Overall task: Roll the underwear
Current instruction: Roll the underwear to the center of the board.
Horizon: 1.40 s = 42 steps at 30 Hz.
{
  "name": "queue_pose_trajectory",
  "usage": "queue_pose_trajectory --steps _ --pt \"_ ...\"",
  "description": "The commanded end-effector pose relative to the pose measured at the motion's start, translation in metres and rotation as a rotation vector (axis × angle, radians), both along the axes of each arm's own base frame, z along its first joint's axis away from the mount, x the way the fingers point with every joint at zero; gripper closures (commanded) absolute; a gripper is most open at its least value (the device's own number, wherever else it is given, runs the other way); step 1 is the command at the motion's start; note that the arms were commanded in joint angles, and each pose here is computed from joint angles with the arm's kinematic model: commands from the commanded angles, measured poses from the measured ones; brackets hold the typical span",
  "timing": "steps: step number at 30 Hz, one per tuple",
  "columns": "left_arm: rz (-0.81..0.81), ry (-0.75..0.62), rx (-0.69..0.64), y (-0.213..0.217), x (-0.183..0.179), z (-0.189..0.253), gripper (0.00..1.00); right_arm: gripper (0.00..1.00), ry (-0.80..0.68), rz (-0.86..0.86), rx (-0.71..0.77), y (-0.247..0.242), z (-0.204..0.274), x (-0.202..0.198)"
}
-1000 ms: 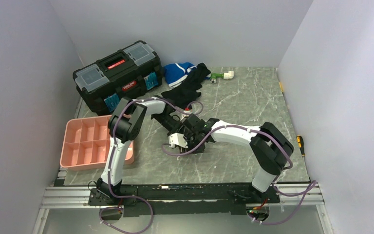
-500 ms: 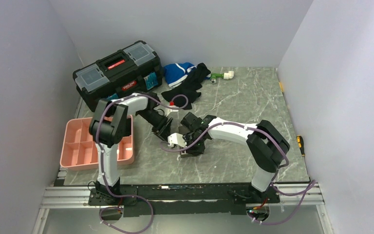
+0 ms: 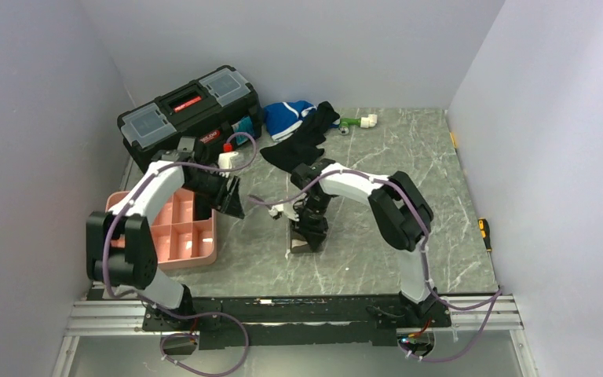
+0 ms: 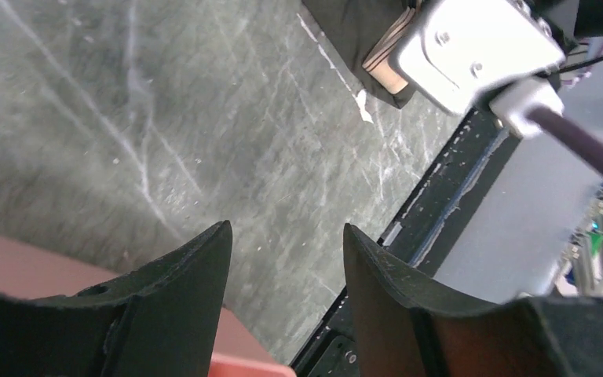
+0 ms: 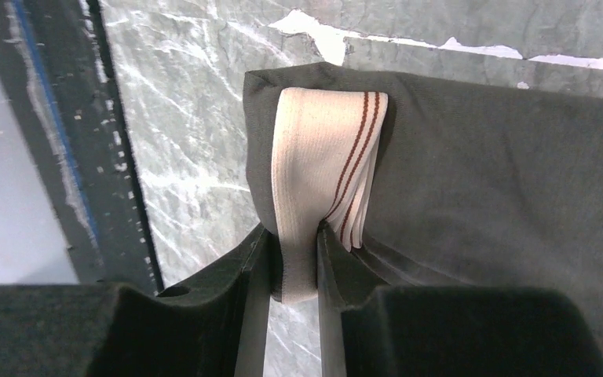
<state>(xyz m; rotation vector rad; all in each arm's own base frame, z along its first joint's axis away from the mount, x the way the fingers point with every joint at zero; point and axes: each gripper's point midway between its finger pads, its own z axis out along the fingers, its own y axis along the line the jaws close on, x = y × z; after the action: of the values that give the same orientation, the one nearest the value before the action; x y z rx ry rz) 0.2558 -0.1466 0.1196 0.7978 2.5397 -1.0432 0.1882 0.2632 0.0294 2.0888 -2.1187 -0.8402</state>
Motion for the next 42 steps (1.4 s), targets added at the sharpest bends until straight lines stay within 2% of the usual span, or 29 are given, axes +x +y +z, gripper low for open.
queue_pose_trajectory --steps 1,8,12,16,21,32,42 --pt "0.064 -0.124 0.048 0.018 0.001 0.015 0.41 0.93 0.177 0.014 0.062 0.007 0.012 0.000" --pt "0.061 -0.407 0.103 0.038 -0.011 0.043 0.40 0.92 0.312 0.012 0.103 0.023 0.010 0.020" --pt "0.000 -0.593 0.108 0.039 -0.023 0.059 0.38 0.91 0.387 -0.004 0.092 0.024 -0.005 0.024" --pt "-0.109 -0.752 0.105 0.023 -0.032 0.069 0.32 0.90 0.426 -0.026 0.086 0.020 -0.017 0.025" --pt "-0.275 -0.891 0.093 -0.022 -0.035 0.073 0.26 0.89 0.459 -0.046 0.069 0.016 -0.027 0.023" --pt "-0.522 -0.925 0.103 -0.128 -0.026 0.025 0.23 0.89 0.462 -0.056 0.052 0.018 -0.035 0.028" --pt "-0.630 -0.880 0.206 -0.162 -0.018 -0.033 0.17 0.88 0.456 -0.053 0.050 0.017 -0.036 0.029"
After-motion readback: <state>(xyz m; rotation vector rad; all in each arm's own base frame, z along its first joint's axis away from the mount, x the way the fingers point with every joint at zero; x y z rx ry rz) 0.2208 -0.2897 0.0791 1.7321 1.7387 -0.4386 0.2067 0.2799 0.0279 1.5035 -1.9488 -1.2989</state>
